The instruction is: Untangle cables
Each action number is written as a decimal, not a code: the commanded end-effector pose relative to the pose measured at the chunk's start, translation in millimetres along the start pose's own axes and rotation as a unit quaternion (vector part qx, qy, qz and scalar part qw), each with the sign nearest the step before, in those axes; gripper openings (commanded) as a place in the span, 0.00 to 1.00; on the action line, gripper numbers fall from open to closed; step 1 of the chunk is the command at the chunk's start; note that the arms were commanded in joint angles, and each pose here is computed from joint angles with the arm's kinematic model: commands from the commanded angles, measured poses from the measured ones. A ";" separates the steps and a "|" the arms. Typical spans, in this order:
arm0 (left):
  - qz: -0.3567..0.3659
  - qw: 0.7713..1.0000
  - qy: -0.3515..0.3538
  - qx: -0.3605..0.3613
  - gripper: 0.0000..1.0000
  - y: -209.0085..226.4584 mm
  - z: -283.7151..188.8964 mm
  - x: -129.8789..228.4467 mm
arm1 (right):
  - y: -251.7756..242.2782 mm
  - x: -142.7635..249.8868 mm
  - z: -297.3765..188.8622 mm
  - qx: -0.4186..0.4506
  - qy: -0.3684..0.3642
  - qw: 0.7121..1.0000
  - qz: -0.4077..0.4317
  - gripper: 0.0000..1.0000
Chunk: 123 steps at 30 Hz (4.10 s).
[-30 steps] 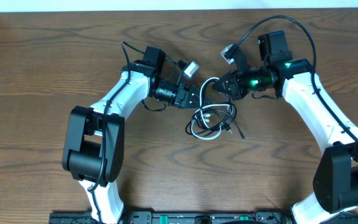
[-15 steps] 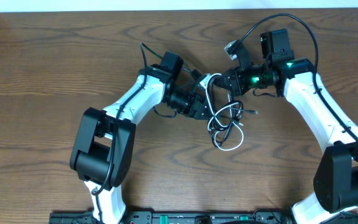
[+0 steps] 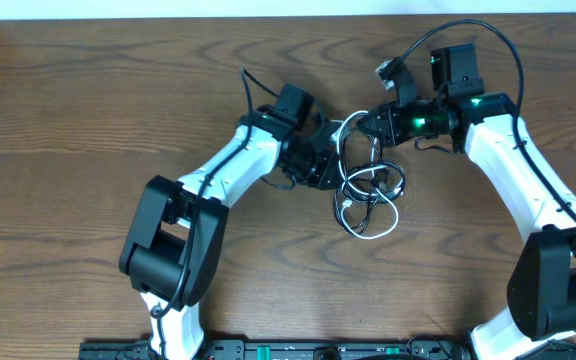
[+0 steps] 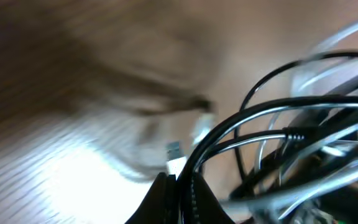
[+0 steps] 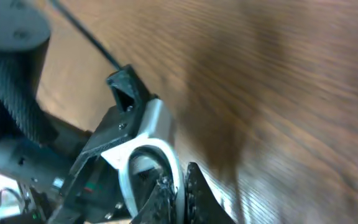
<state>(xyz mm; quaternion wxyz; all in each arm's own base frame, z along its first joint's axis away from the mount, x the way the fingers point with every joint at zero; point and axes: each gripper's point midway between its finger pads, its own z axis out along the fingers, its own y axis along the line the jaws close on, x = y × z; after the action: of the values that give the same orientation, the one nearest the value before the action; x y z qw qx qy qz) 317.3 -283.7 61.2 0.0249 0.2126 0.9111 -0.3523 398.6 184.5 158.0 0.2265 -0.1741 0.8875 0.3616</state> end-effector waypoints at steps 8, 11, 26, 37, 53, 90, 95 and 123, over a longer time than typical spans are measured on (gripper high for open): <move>-0.106 0.979 -0.064 -0.164 0.07 57.2 -51.4 -14.5 | -90.6 13.6 -49.2 0.234 -0.019 0.951 0.201 0.01; -0.091 0.979 -0.090 -0.159 0.08 42.3 -69.6 -21.7 | -101.7 20.0 -55.7 0.272 -0.018 0.937 0.217 0.01; 0.014 0.933 -0.349 -0.088 0.07 -89.1 -224.5 -56.4 | -112.4 30.7 -62.0 0.310 -0.009 0.922 0.232 0.07; 0.030 0.896 -0.442 -0.012 0.07 -138.8 -274.1 -69.5 | -50.0 12.6 -44.5 0.135 0.007 0.983 0.126 0.91; 0.010 0.884 -0.467 -0.003 0.08 -133.9 -290.9 -76.6 | 4.6 27.3 19.6 0.079 0.054 0.975 0.200 0.47; -0.212 0.882 -0.314 -0.280 0.07 43.1 -283.6 22.8 | -2.4 -71.3 -83.2 0.120 -0.135 0.977 0.109 0.01; -0.232 0.889 -0.266 -0.290 0.08 59.6 -263.3 32.1 | 53.8 -91.0 -94.4 -0.050 -0.155 0.986 -0.030 0.01; -0.125 0.949 -0.211 -0.199 0.07 45.4 -223.2 9.2 | -30.7 -44.1 -88.3 0.040 -0.089 0.993 0.070 0.01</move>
<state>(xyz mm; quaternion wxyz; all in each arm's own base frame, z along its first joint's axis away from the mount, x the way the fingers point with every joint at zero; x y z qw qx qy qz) 351.6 -74.8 188.3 0.2103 -0.0914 0.9648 -0.1289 429.2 78.2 215.6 0.2752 0.0141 0.9058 0.3218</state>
